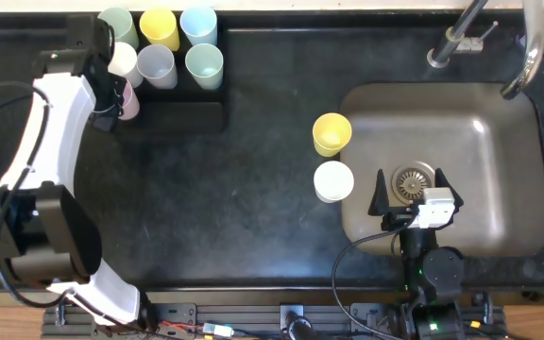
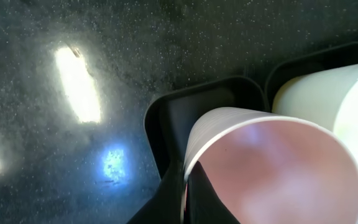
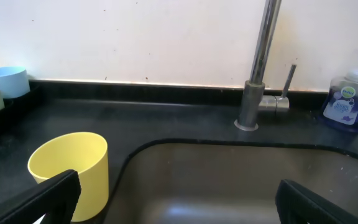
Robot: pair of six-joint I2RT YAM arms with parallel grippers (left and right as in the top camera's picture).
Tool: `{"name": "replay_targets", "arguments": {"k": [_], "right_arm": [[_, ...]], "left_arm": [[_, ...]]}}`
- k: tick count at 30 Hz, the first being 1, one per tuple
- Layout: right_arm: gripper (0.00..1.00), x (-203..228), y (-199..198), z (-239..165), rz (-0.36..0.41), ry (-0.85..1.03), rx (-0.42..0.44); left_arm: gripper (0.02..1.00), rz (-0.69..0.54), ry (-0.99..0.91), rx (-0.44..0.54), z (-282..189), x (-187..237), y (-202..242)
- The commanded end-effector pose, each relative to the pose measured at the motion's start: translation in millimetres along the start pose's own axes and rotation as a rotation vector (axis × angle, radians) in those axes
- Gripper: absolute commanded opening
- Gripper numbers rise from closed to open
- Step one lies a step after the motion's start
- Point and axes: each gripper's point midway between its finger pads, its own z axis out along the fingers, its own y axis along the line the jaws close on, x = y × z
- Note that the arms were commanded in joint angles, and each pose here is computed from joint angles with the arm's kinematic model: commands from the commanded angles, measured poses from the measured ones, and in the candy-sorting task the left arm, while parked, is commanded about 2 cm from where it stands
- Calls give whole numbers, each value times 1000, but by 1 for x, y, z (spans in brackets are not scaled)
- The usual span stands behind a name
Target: Store Cups
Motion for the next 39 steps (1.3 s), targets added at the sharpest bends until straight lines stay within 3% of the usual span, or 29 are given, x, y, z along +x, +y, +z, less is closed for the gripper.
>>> {"name": "replay_targets", "arguments": {"k": [1, 13, 20, 24, 27, 31, 33, 38, 39], "right_arm": [[998, 4, 1, 0, 0, 1, -6], [998, 4, 1, 0, 0, 1, -6], [998, 4, 1, 0, 0, 1, -6], [996, 4, 1, 0, 0, 1, -6], [996, 4, 1, 0, 0, 1, -6], [996, 4, 1, 0, 0, 1, -6], [996, 4, 1, 0, 0, 1, -6], [993, 4, 1, 0, 0, 1, -5], [996, 4, 1, 0, 0, 1, -6]], "left_arm": [[34, -28, -38, -25, 8, -7, 3], [40, -23, -17, -50, 28, 0, 1], [314, -25, -23, -45, 25, -1, 1], [448, -35, -74, 7, -8, -13, 1], [487, -30, -145, 79, -54, -25, 4], [514, 78, -233, 259, -121, -30, -7], [540, 204, -289, 381, -157, -24, -22], [822, 550, -352, 615, -227, 35, -58], [825, 621, -336, 653, -237, 54, -63]]}}
